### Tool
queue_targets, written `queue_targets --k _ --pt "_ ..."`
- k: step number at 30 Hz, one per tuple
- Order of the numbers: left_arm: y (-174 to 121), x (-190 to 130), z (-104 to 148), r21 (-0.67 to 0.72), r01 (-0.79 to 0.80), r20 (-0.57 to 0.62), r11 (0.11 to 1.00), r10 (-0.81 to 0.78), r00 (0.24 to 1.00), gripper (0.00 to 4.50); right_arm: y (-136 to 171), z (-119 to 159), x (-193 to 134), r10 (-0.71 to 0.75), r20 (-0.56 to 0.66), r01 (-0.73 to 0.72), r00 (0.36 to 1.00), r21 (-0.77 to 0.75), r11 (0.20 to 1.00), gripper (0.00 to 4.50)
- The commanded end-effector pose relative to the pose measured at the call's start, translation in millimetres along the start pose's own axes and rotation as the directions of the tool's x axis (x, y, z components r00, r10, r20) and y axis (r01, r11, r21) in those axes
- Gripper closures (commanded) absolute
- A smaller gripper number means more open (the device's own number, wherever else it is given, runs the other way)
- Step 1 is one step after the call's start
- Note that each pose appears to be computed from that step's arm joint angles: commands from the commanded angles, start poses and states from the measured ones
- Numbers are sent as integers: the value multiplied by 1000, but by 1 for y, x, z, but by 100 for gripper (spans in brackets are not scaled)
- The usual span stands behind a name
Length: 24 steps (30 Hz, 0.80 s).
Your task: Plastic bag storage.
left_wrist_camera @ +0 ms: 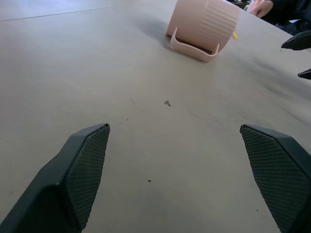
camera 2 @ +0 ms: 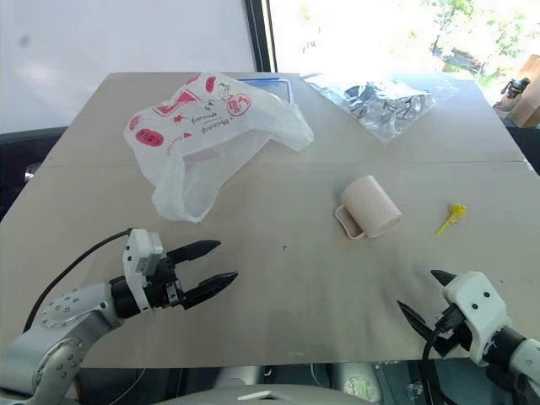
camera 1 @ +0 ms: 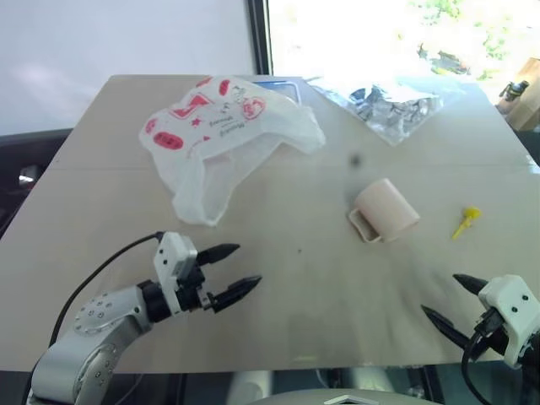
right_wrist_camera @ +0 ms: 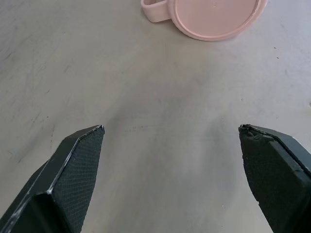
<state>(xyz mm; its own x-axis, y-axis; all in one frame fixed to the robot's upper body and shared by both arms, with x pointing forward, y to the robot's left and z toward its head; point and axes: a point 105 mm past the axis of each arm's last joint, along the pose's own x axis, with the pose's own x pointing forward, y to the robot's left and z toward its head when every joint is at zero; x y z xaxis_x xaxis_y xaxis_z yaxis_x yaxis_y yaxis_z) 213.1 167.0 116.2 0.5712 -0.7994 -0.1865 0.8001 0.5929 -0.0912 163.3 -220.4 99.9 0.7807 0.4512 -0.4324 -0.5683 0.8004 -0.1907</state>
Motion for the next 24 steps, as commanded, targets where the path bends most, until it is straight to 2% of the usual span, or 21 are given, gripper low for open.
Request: queue_targets --k 1,4,8,13,15,17,22,24 --pt "-4 4 16 51 23 44 998 -25 999 0 0 13 1 -12 55 14 998 -38 999 2" --pt "-6 15 30 76 31 82 997 -37 996 0 7 33 11 -1 144 8 990 -51 999 2" --pt "-6 26 49 112 12 126 994 -27 992 0 17 64 7 50 299 -19 953 -105 994 2" --pt "6 31 78 212 -203 234 956 152 960 0 32 94 -5 116 465 -66 878 -121 990 2" --pt "26 26 85 276 -406 236 871 348 907 0 39 97 -8 176 478 -127 861 -134 983 2" --pt "37 17 95 374 -519 268 768 447 854 0 43 97 -11 214 474 -166 854 -141 976 2" --pt "48 2 104 464 -620 308 632 541 782 0 43 83 -12 242 425 -192 872 -156 969 2" --pt "65 -2 102 487 -677 278 553 636 719 0 40 79 -12 233 419 -182 878 -160 970 2"
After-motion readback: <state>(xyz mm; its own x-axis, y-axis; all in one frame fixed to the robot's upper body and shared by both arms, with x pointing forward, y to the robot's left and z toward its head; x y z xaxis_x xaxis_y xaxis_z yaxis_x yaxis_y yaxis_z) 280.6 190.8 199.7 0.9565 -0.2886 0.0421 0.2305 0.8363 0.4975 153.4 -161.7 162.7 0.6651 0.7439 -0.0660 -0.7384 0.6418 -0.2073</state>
